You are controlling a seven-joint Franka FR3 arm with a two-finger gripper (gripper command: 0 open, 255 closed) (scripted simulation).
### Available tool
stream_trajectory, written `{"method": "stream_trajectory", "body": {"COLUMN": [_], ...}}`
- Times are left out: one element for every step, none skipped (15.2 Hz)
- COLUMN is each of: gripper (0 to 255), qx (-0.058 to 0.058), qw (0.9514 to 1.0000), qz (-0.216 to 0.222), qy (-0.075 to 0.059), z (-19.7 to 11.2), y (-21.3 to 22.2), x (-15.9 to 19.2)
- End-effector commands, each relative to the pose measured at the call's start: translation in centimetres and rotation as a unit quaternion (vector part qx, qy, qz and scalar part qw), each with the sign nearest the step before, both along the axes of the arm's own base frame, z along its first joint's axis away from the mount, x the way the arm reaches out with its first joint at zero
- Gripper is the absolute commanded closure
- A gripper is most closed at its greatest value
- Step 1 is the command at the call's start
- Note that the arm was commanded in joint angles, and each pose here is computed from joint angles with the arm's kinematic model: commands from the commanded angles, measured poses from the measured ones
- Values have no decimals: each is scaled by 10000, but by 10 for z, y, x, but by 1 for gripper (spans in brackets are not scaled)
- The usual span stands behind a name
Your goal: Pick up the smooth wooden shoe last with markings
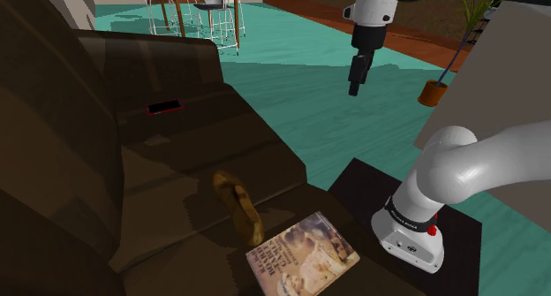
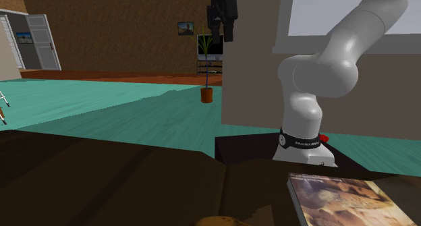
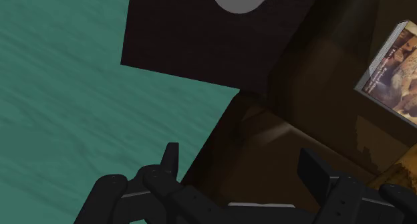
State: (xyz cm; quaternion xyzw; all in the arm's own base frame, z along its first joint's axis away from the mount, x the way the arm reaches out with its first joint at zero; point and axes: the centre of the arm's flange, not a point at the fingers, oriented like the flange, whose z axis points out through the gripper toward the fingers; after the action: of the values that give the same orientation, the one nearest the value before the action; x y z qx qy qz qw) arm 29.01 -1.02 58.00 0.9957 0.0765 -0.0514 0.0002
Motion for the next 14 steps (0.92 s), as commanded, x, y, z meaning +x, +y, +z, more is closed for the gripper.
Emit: {"method": "stream_trajectory", "body": {"gripper": [0,0,0,0,0,0,0,0,0,0,0,0,0,0], "qx": [0,4,9,13,17,21,26,30,34,38,43,47,51,55], "qw": [10000,10000,9998,9997,9994,9991,9986,9981,9976,9969,9962,9954,9945,9936], "qz": [0,-86,-172,-259,-345,-431,-517,-603,-689,-775,-861,-947,-1033,-1119], "qy": [0,-12,-24,-36,-47,-59,-71,-83,-95,-106,-118,-130,-142,-154], "z": [0,-5,-10,-15,-20,-25,-30,-35,-40,-45,-49,-54,-59,-64], "y": [0,12,24,35,47,59,71,83,95,106,118,130,142,153], "x": [0,-1,-1,-1,-1,-1,-1,0,1,2,3,4,6,8]}}
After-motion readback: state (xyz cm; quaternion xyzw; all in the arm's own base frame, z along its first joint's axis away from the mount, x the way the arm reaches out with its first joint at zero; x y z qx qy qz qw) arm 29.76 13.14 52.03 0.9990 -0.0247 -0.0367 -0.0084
